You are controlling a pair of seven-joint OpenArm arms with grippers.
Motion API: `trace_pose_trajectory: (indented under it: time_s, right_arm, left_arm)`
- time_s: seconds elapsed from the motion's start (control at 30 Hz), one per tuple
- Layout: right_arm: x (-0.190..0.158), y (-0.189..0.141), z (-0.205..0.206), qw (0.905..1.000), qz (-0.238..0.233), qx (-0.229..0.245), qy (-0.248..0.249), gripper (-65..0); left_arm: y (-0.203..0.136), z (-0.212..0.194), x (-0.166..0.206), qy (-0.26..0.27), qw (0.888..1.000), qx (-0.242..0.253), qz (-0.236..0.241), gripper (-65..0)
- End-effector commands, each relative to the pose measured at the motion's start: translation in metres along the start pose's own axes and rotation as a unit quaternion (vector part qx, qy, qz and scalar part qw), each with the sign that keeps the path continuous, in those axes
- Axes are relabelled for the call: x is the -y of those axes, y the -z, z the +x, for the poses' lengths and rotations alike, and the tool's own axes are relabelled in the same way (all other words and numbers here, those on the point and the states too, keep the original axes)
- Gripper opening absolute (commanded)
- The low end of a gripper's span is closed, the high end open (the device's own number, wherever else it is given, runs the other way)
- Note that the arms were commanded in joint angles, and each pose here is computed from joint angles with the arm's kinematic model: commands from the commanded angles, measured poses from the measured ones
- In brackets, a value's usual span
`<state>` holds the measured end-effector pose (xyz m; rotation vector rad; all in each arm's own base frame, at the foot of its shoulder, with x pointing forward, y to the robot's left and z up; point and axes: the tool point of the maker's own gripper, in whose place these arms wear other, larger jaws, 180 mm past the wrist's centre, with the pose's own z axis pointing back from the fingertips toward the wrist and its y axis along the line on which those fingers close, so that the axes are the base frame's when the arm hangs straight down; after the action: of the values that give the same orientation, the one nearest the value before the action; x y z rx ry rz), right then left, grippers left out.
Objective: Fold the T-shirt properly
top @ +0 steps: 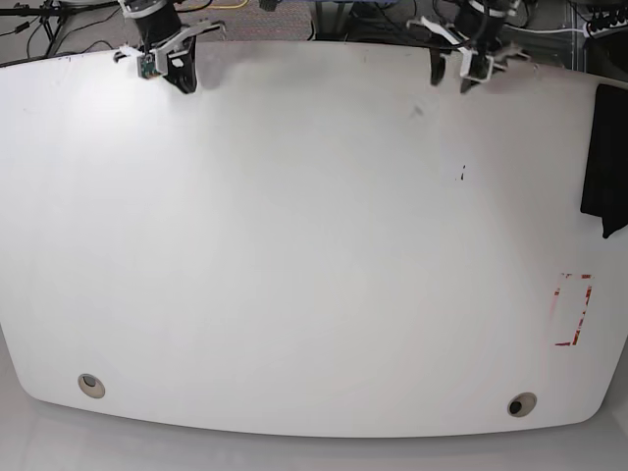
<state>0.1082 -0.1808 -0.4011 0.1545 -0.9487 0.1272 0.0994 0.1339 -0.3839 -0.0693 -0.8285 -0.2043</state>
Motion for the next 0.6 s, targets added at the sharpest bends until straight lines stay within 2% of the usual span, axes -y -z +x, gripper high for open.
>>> trace_pose_trajectory:
  time_s: [0.0,0.2,0.4,0.5,0.57]
  right_arm:
    - [-0.005,-0.018,0.002,1.0000,0.006,0.005,0.004,-62.8]
    - [-0.014,-0.059,-0.039,0.9983,0.007,-0.052,0.025,-62.9]
    - [-0.033,-0.084,-0.101,0.9886,0.007,-0.128,0.079,-62.9]
    - [-0.035,-0.092,-0.128,0.9849,0.002,-0.139,0.103,-62.9]
    - [-0.042,-0.085,-0.140,0.9843,0.004,-0.131,0.118,-62.9]
  left_arm:
    - [-0.018,-0.013,0.012,-0.009,1.000,-0.016,-0.012,-39.2]
    - [-0.047,-0.058,0.029,-0.027,0.995,-0.086,-0.029,-39.3]
    - [-0.055,-0.109,0.039,-0.052,0.987,-0.150,-0.041,-39.3]
    - [-0.053,-0.137,0.043,-0.063,0.980,-0.179,-0.052,-39.3]
    - [-0.043,-0.151,0.045,-0.071,0.977,-0.191,-0.058,-39.3]
